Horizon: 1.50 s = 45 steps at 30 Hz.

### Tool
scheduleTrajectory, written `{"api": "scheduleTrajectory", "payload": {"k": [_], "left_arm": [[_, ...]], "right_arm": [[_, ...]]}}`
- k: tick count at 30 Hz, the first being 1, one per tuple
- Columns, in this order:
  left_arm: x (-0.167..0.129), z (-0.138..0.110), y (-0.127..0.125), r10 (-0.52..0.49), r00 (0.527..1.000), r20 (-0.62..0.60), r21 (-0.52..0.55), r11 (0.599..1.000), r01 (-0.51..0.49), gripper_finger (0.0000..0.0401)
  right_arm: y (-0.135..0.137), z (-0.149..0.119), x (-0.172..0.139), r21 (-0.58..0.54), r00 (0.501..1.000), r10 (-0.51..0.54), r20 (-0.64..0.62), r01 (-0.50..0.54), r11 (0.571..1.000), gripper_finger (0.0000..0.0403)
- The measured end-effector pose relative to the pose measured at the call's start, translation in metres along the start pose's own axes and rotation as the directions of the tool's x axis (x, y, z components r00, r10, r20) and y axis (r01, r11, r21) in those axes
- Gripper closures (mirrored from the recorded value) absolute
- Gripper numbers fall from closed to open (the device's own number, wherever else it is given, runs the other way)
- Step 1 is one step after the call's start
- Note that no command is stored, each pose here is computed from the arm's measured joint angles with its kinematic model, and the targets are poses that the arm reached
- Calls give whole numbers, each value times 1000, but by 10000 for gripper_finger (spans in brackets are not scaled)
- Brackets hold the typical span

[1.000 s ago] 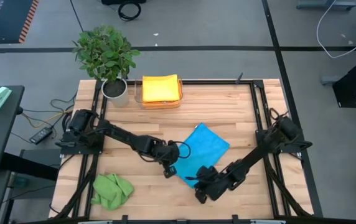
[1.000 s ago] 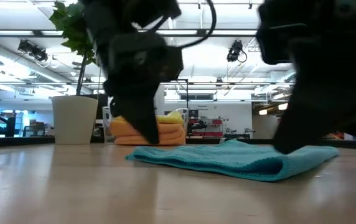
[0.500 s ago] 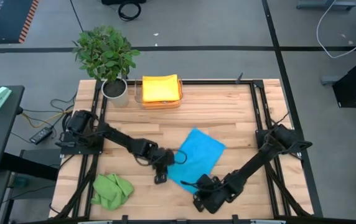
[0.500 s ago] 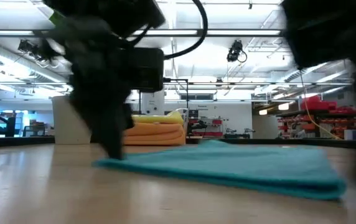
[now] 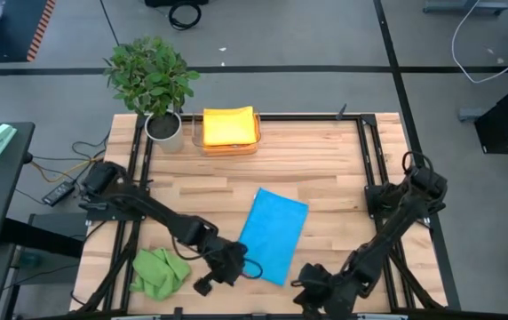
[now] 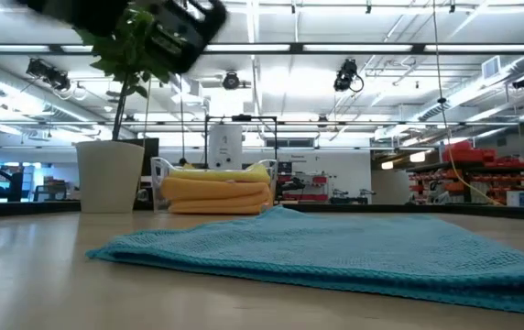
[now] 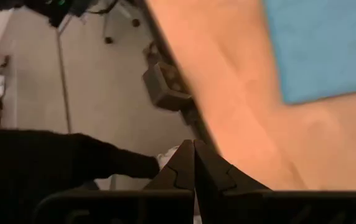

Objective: Fold microfiber towels
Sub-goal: Fold the blue microfiber cloth

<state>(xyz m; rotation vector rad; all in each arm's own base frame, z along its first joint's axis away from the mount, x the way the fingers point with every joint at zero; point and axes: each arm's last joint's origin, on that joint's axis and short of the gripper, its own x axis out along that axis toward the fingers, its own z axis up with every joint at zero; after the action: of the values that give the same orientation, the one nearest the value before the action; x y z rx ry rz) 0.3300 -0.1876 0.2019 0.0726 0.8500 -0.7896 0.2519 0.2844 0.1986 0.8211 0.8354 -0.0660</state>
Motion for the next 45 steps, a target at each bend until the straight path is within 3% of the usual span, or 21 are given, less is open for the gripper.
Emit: {"api": "scheduleTrajectory", "payload": {"k": [3,6,10,16,20,24,27,32,36,41,45], "left_arm": [[-11,-3,-7,107,981,-159,147,986,-84,394],[-19,-11,-8,216,934,-286,260,955,-141,373],[-15,-30,-4,259,899,-353,402,910,-104,328],[-2,-57,4,265,906,-330,602,798,-15,243],[4,-61,6,286,925,-251,701,713,-30,200],[8,-60,11,318,939,-134,760,641,-108,185],[9,-68,20,334,936,-113,791,600,-119,189],[5,-80,34,348,928,-131,850,521,-76,209],[4,-80,37,275,954,-121,846,531,-46,220],[18,-83,37,241,964,-110,859,511,-30,225],[29,-85,38,235,966,-105,863,504,-29,225]], "right_arm": [[1,-9,3,-23,1000,9,-1,-9,1000,397],[-1,-11,8,-91,999,-12,30,14,996,397],[-4,-5,9,-247,991,-46,126,76,966,391],[-9,7,14,-472,984,-77,159,145,869,356],[-12,17,17,-619,983,-93,156,171,766,321],[-18,28,21,-733,984,-122,133,180,655,286],[-26,35,27,-769,985,-136,106,168,617,267],[-38,42,32,-761,980,-164,109,188,620,256],[-46,42,37,-748,983,-134,122,180,639,257],[-52,36,40,-734,989,-66,132,142,664,257],[-53,33,40,-768,992,-59,115,126,628,258]]}}
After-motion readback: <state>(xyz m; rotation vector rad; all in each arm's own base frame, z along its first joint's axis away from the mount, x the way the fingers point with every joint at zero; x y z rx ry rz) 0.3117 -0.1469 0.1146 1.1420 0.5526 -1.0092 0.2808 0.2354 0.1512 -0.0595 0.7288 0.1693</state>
